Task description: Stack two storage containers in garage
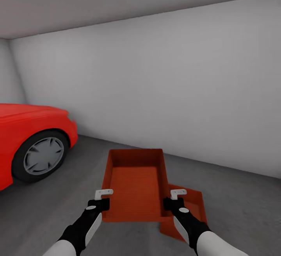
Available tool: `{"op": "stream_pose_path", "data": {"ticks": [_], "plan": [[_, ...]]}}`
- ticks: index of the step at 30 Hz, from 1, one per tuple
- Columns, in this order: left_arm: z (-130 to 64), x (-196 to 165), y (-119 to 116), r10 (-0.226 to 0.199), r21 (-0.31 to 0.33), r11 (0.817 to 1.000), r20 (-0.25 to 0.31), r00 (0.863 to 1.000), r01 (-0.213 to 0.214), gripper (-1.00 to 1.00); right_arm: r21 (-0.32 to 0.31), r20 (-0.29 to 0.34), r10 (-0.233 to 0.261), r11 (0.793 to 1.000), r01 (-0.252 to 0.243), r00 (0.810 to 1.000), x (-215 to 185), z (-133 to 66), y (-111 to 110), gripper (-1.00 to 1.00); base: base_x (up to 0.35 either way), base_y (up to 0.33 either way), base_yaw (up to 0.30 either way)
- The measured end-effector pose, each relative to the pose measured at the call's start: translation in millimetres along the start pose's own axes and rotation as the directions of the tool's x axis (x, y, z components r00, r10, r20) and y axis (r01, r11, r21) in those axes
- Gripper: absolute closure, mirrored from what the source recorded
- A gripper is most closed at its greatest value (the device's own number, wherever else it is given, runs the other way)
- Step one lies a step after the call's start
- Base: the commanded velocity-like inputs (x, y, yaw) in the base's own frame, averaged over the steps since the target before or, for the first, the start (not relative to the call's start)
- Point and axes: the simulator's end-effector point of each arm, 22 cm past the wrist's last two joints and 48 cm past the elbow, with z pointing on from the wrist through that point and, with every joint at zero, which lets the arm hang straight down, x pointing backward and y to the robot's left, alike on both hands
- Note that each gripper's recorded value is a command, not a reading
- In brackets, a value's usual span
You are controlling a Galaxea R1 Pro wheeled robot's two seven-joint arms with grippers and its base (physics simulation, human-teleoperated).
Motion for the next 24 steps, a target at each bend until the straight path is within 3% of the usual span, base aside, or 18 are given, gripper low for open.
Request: {"op": "stream_pose_path", "data": {"ticks": [24], "plan": [[0.2, -1.4, 0.1, 0.004, -0.001, 1.000, -0.001, 1.000, -0.004, 1.00, 0.000, -0.001, 0.003, 1.000, -0.003, 1.000, 0.2, 0.5, 0.2, 1.00, 0.014, 0.007, -0.287]]}}
